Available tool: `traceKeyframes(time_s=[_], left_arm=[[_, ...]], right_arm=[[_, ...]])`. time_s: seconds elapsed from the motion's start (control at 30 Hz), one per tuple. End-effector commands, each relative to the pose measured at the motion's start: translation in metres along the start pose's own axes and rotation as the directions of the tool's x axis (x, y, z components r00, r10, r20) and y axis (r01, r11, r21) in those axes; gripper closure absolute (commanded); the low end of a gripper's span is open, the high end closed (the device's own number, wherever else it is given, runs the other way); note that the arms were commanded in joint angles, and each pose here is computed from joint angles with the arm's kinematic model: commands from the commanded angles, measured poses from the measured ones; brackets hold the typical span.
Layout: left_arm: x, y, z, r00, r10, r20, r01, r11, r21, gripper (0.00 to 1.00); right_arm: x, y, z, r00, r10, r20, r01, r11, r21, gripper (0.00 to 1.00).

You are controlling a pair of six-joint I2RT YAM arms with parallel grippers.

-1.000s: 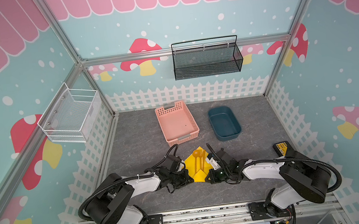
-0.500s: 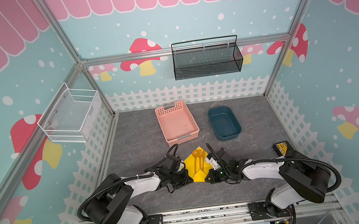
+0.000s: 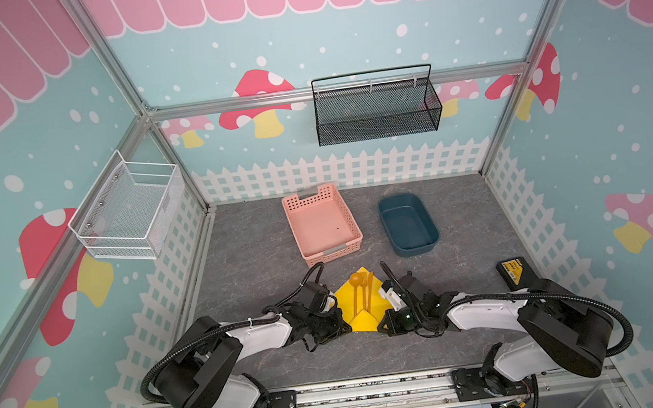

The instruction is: Place the utensils on the paper napkin and roll it up

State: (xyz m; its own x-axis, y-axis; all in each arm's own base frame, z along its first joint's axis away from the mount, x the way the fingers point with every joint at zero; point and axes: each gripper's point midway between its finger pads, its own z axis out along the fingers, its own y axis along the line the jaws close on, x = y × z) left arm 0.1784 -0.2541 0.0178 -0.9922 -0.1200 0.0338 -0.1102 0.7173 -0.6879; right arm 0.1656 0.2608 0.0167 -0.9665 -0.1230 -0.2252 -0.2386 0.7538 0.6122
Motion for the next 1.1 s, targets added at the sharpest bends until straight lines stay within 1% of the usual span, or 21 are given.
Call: traceKeyframes(time_s=[0.0,0.13,0.27,0.37,0.47,0.63,0.7,0.8,1.07], left_arm=[[0.008,0.040,0.001,0.998,-0.069,-0.001,0.068,0.987,-0.144,0.98],[0.007,0.039,0.000,0.998,-0.070,-0.003,0.069,0.988,-0.141,0.98],[0.007,0.037,0.000,0.998,-0.066,-0.005,0.065,0.989,-0.134,0.98],[0.006,0.035,0.000,0.998,-0.064,-0.004,0.063,0.989,-0.131,0.98],[0.006,0.035,0.001,0.998,-0.065,-0.006,0.064,0.989,-0.131,0.98],[0.006,0.036,0.001,0.998,-0.065,-0.007,0.063,0.989,-0.131,0.98],[0.005,0.034,0.001,0.998,-0.064,-0.006,0.063,0.990,-0.128,0.98],[0.005,0.034,0.001,0.998,-0.063,-0.006,0.062,0.990,-0.128,0.98],[0.006,0.034,0.001,0.998,-0.064,-0.006,0.063,0.990,-0.126,0.98]], right_arm=[[0.038,-0.054,-0.004,0.992,0.094,-0.088,-0.075,0.977,0.199,1.00],[0.037,-0.057,-0.009,0.992,0.099,-0.077,-0.080,0.974,0.212,1.00],[0.028,-0.045,-0.015,0.995,0.083,-0.054,-0.072,0.982,0.174,1.00],[0.016,-0.026,-0.019,0.998,0.054,-0.030,-0.050,0.992,0.113,1.00],[0.004,-0.001,-0.024,1.000,0.008,-0.007,-0.008,1.000,0.022,1.00],[-0.008,0.033,-0.027,0.999,-0.039,0.010,0.040,0.991,-0.127,1.00],[-0.010,0.039,-0.025,0.999,-0.041,0.005,0.042,0.988,-0.149,1.00],[-0.015,0.042,-0.022,0.999,-0.043,0.002,0.043,0.987,-0.157,0.99],[-0.018,0.019,-0.005,1.000,0.009,-0.018,-0.011,0.997,-0.072,0.99]])
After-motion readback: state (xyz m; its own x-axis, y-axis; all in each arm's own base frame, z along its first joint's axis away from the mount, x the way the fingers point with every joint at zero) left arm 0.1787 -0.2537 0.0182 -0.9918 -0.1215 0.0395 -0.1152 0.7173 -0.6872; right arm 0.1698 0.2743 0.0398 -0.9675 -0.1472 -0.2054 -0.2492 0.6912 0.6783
